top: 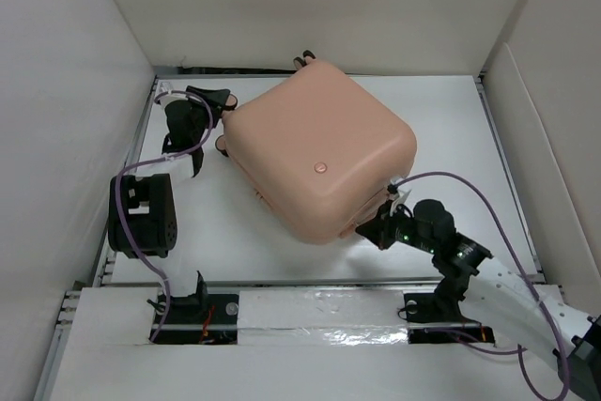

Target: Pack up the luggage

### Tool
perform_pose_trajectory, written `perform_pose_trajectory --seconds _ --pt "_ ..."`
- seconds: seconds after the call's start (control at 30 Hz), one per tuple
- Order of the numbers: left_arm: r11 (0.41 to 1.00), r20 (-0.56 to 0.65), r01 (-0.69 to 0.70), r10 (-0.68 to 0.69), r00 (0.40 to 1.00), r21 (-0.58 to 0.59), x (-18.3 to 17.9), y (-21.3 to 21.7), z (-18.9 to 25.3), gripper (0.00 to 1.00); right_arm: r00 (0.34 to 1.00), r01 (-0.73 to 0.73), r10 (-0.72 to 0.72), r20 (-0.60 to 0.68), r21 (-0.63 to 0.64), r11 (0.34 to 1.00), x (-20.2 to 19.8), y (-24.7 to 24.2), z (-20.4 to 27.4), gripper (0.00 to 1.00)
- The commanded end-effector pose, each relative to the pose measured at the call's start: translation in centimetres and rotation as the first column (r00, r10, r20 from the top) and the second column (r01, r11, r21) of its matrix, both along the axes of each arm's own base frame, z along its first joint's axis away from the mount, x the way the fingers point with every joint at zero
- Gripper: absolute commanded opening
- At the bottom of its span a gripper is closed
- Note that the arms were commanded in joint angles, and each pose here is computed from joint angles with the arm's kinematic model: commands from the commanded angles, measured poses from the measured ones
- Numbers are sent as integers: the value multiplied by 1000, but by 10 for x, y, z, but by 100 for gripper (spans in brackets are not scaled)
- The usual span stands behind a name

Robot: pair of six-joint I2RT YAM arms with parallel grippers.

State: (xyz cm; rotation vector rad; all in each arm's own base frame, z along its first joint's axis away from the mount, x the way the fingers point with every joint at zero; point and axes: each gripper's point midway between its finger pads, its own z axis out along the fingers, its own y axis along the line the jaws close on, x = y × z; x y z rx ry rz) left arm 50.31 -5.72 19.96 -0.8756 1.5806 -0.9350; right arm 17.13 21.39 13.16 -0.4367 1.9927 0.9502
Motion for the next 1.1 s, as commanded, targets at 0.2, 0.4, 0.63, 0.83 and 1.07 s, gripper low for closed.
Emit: perform_pose_trajectory --seconds 0.2,0.4,0.63,0.83,1.07 --pt "992 15 79 -81 997 99 6 -9 2 0 944 -327 321 72 101 940 -44 67 49 0" --pt "996 -3 74 -74 997 50 -21 -11 -28 0 973 -134 104 208 132 982 33 43 91 0" --pt "991 28 133 -134 991 27 -60 -43 -33 0 943 62 -105 315 141 988 126 -46 159 0" --pt "989 57 143 -145 988 29 -79 -46 -22 0 963 141 -169 212 141 980 127 -75 119 0" --pt "989 129 148 -147 981 0 -59 -43 10 0 993 112 -114 15 123 986 44 -34 16 0"
